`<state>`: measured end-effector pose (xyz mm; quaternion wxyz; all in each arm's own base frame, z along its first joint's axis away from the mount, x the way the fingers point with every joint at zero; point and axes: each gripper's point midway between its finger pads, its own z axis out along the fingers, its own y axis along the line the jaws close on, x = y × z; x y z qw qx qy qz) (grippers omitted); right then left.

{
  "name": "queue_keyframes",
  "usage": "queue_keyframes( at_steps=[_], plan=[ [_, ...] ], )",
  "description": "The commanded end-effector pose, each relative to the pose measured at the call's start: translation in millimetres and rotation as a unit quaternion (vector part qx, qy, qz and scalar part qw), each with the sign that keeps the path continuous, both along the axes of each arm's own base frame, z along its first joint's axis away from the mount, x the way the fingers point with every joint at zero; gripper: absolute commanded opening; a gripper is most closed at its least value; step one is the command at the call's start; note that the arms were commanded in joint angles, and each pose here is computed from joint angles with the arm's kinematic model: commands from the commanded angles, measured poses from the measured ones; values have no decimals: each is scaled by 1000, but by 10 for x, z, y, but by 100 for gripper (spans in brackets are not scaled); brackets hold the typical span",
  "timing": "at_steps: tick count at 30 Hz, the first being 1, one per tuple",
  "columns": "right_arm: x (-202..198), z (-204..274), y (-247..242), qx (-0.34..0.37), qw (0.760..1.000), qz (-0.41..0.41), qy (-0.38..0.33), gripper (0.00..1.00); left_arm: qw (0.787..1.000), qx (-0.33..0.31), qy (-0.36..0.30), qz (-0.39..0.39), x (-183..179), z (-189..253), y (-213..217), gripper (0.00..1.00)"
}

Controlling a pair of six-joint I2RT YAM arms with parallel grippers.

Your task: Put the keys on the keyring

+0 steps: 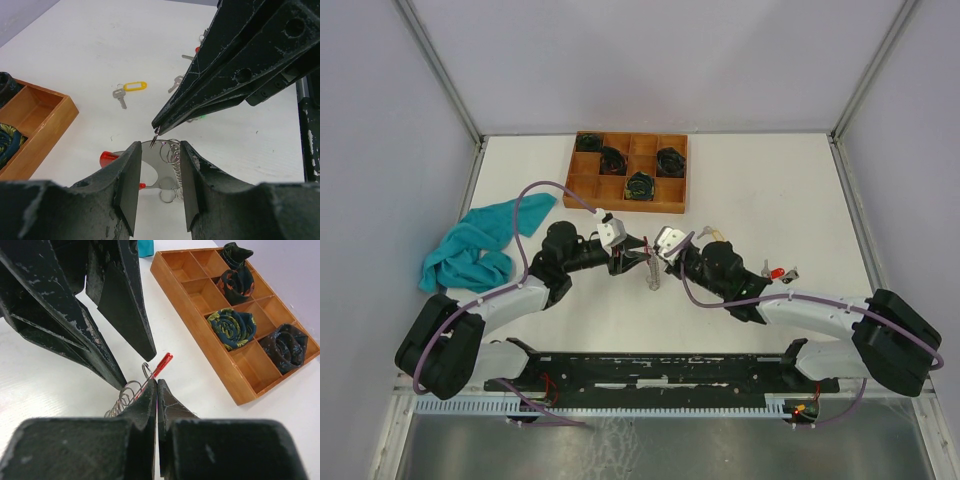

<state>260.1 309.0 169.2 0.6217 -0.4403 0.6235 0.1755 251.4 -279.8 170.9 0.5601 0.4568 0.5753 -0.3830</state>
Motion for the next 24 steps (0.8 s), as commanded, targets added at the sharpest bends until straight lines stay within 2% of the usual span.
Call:
queue_keyframes(
  at_steps=[1,8,15,24],
  plan=[
    [16,426,109,28,999,16,-40,1,1000,-5,-21,-9,1,96,-32,43],
    [-13,414,150,22,999,30,-34,1,999,-3,-34,-3,32,102,-20,41],
    [-29,407,180,20,999,38,-31,1,999,3,-43,-7,33,99,-21,26],
    [-49,429,185,19,998,44,-29,1,999,10,-41,-10,41,65,-28,24]
  ],
)
